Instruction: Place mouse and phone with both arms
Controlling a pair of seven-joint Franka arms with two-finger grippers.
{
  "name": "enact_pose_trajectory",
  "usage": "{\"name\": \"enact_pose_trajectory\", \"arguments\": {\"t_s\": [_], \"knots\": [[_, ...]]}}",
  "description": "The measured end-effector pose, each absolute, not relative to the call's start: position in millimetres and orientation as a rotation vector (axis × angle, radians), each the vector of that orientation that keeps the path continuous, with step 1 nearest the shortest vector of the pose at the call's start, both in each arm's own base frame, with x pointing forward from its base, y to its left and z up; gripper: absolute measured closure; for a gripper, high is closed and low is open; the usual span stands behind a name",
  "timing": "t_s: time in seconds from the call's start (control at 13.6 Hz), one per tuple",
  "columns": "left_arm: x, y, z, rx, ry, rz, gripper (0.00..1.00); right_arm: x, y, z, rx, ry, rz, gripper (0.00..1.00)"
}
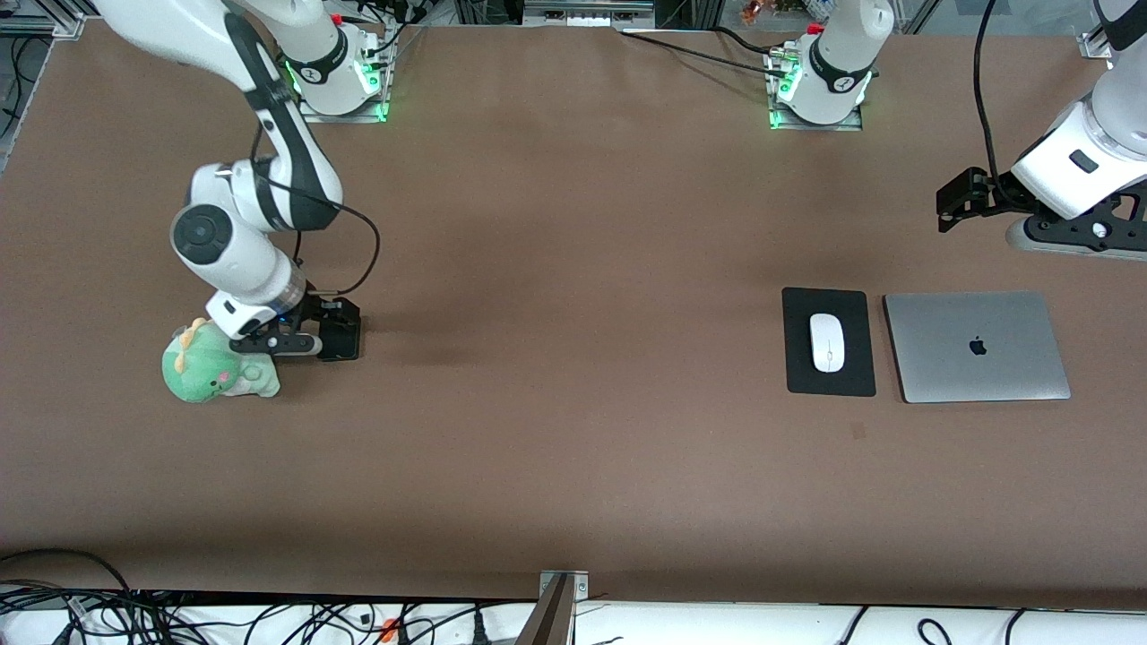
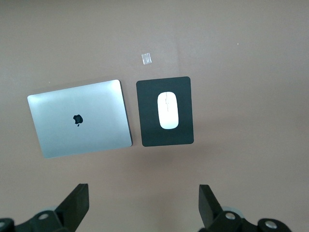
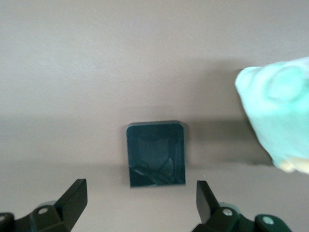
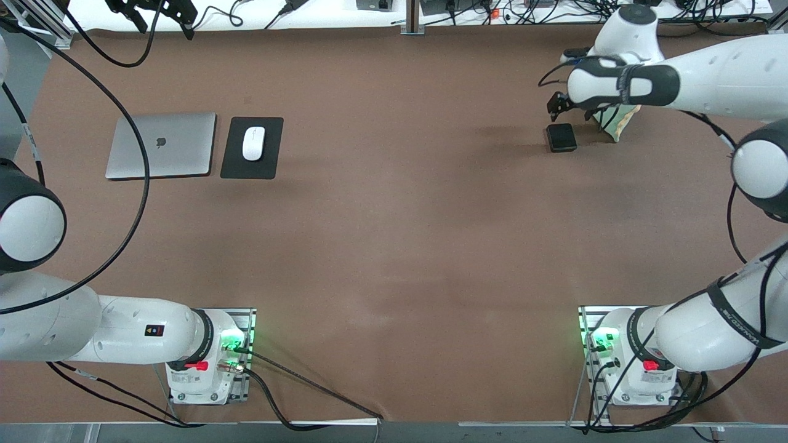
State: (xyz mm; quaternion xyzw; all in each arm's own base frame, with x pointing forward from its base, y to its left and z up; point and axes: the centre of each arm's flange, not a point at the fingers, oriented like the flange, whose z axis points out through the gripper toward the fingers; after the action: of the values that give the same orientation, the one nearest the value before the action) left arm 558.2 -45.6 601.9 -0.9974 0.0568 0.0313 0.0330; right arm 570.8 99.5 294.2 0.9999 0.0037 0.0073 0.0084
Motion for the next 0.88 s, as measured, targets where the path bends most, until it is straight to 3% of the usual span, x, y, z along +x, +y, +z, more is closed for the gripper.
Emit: {"name": "enact_pose_trajectory", "arguments": {"t_s": [0.59,0.88], "knots": [[558,-39,602,-3.07,0.157,0.106,0.0,536,70,512,3.158,-0.061,-0.073,0.0],[558,-38,603,-3.07,0.154,0.106,0.0,540,66,560,3.156,-0.062,-0.087,0.0]]}}
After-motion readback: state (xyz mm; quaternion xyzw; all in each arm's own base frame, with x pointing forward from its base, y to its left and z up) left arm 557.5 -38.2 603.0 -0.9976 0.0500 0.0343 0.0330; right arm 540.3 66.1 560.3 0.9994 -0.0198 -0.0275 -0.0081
